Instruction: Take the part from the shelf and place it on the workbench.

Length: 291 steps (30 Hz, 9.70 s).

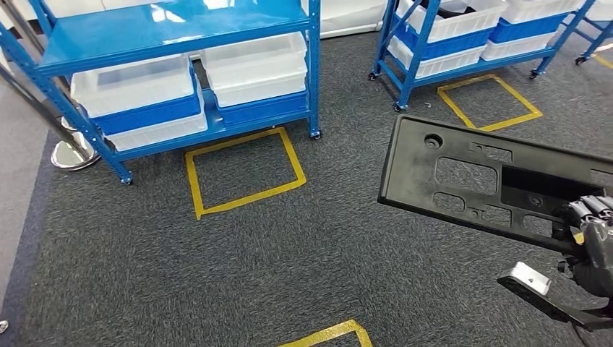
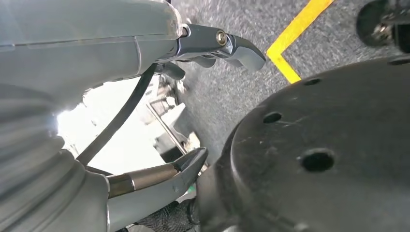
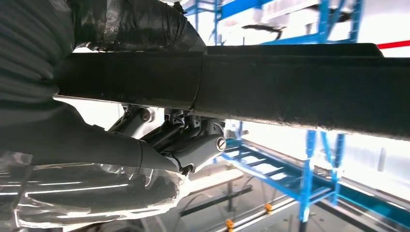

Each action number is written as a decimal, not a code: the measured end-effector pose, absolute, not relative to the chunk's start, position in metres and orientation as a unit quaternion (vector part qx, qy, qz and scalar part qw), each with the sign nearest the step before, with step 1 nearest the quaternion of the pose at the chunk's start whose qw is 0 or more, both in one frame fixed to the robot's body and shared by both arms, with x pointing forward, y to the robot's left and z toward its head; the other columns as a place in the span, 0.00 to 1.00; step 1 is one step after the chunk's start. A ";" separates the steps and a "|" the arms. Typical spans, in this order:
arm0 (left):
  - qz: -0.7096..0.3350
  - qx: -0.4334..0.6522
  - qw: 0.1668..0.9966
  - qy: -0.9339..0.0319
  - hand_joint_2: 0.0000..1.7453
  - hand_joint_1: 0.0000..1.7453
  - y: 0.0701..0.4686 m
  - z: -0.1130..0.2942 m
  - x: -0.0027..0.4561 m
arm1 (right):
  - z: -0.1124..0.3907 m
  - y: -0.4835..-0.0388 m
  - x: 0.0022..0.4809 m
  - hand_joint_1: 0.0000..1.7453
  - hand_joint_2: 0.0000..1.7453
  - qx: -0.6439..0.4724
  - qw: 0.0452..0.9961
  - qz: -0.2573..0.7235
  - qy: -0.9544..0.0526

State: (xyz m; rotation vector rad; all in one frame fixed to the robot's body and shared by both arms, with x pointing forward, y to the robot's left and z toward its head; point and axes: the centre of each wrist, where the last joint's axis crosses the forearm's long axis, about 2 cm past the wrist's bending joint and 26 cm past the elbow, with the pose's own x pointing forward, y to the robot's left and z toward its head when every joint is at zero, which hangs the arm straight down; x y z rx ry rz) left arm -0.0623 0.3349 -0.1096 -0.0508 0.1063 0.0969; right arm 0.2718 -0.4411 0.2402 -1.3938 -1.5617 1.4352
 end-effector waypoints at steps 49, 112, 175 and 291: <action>0.067 -0.025 0.997 0.016 1.00 0.00 0.337 -0.109 -0.063 | 0.240 -0.417 0.286 1.00 1.00 -0.506 0.302 0.542 -0.599; 0.066 -0.023 0.998 0.003 1.00 0.00 0.337 -0.109 -0.062 | 0.238 -0.426 0.284 1.00 1.00 -0.513 0.327 0.532 -0.589; 0.025 -0.040 0.999 -0.014 1.00 0.00 0.353 -0.108 -0.049 | 0.194 -0.536 0.338 1.00 1.00 -0.527 0.530 0.510 -0.425; 0.003 -0.078 0.997 -0.011 0.00 0.00 0.349 -0.109 -0.039 | -0.015 -0.151 0.223 0.00 1.00 0.020 0.624 0.655 -0.426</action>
